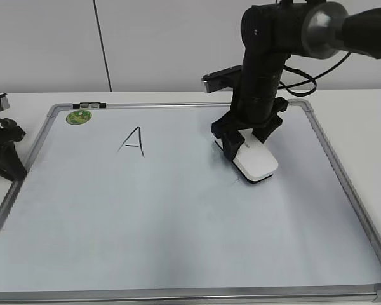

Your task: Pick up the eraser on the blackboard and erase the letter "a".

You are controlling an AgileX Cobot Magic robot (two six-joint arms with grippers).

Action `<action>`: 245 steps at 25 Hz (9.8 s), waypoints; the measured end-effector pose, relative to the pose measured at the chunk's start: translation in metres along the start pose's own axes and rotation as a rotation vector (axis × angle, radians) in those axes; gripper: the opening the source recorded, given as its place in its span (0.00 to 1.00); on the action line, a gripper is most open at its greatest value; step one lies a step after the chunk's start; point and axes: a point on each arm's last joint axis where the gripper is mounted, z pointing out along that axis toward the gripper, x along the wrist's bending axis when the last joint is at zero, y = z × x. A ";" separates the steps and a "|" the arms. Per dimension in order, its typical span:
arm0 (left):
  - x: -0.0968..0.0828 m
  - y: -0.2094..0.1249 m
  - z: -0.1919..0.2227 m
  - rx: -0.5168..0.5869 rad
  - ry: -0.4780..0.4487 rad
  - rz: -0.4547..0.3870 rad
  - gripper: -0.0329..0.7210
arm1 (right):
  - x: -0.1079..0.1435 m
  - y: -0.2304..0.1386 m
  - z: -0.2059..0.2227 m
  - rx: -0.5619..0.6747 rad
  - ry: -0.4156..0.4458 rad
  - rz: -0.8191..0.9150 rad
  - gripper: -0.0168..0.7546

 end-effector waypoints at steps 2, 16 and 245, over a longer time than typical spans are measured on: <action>0.000 0.000 0.000 0.000 0.000 0.000 0.10 | 0.000 0.000 0.002 0.004 0.005 -0.001 0.73; 0.000 0.000 0.000 0.001 0.001 0.001 0.10 | 0.010 0.002 0.025 0.037 0.078 0.001 0.72; -0.103 -0.421 -0.141 -1.011 0.292 0.299 0.60 | 0.077 -0.465 -0.141 -0.861 -0.384 0.457 0.78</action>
